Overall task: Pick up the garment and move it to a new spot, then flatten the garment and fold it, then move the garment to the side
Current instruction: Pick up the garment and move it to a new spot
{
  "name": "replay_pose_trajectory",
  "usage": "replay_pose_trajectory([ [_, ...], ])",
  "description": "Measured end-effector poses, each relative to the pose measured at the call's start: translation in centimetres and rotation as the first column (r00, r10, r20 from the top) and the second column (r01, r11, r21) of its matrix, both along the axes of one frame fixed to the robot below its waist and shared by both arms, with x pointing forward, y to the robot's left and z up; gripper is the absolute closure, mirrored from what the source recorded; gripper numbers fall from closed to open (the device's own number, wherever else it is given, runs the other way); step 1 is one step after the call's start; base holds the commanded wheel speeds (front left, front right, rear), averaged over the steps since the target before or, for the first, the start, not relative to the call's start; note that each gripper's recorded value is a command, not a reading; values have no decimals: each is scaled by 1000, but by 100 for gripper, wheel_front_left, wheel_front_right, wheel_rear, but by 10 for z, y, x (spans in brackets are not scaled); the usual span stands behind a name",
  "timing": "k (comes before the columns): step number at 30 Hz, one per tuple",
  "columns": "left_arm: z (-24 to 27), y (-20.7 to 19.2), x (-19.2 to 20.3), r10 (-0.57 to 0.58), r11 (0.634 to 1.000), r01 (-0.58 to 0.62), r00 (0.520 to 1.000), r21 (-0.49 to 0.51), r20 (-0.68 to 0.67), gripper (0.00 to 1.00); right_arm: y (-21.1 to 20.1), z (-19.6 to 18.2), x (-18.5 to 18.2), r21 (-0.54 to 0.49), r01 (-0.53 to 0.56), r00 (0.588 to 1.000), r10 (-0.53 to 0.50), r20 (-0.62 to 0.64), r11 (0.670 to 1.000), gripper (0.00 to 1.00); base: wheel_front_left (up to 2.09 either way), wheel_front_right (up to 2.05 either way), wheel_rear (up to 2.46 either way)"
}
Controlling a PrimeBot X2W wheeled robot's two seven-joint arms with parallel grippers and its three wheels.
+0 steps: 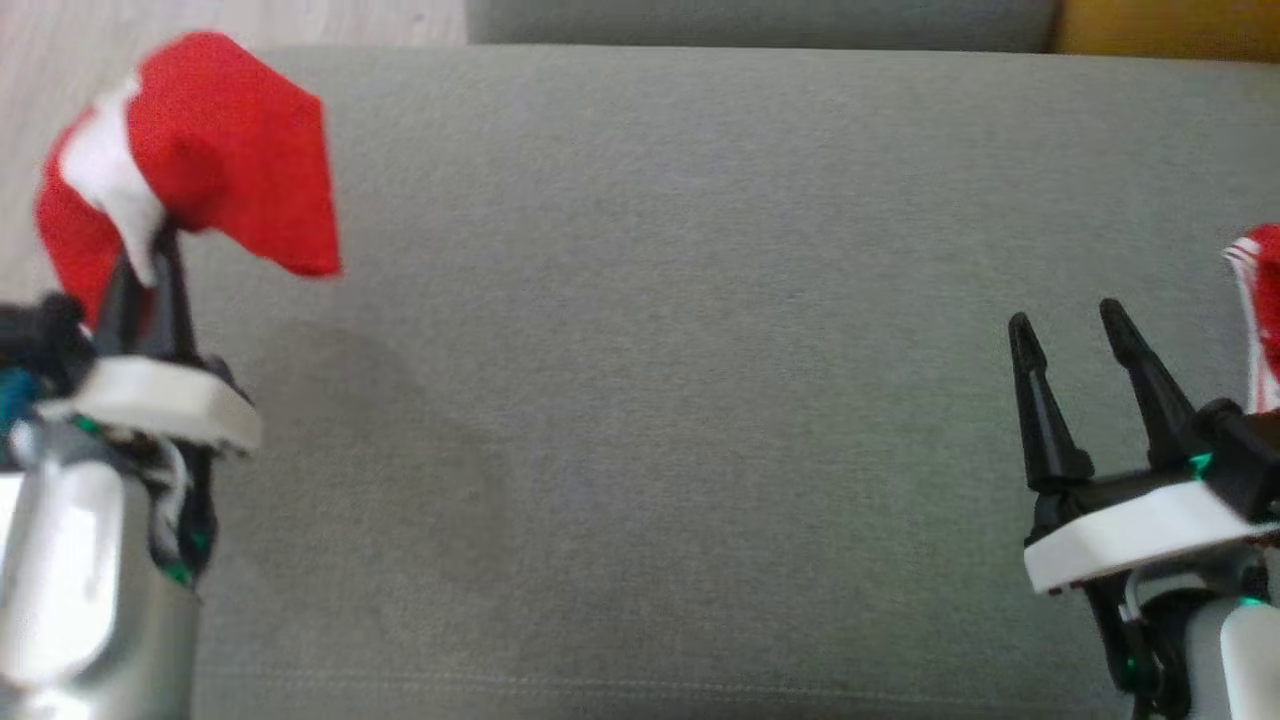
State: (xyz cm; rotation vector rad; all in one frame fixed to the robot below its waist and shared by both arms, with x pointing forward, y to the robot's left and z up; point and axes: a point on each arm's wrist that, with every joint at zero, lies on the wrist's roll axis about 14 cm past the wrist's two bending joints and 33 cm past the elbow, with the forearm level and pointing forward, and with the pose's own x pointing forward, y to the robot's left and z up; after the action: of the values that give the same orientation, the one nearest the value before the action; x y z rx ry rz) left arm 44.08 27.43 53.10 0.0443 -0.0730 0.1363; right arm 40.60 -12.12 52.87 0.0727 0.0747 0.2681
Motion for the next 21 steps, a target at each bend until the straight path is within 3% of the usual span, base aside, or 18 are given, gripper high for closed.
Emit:
replay_pose_trajectory([
  [6,-2,-65,-18,-149,989,149,989,8,-21,100,-20,3,-12,10,61,998,-61,11,998,0,0,0,0],
  [12,-1,-138,-20,-324,946,324,945,-4,-40,100,-37,1,-20,3,114,993,-114,4,993,0,0,0,0],
  [14,-6,-171,-19,-408,913,407,912,-25,-51,100,-44,0,-22,3,136,991,-136,4,991,0,0,0,0],
  [15,-15,-201,-20,-487,873,486,870,-41,-72,100,-51,-3,-25,0,159,987,-159,-7,987,0,0,0,0],
  [18,-31,-244,-18,-599,800,597,793,-53,-110,100,-64,-7,-29,-2,204,979,-204,-16,979,0,0,0,0],
  [21,-49,-288,-18,-704,704,708,689,-47,-172,100,-77,-12,-32,-6,249,968,-249,-26,969,0,0,0,0],
])
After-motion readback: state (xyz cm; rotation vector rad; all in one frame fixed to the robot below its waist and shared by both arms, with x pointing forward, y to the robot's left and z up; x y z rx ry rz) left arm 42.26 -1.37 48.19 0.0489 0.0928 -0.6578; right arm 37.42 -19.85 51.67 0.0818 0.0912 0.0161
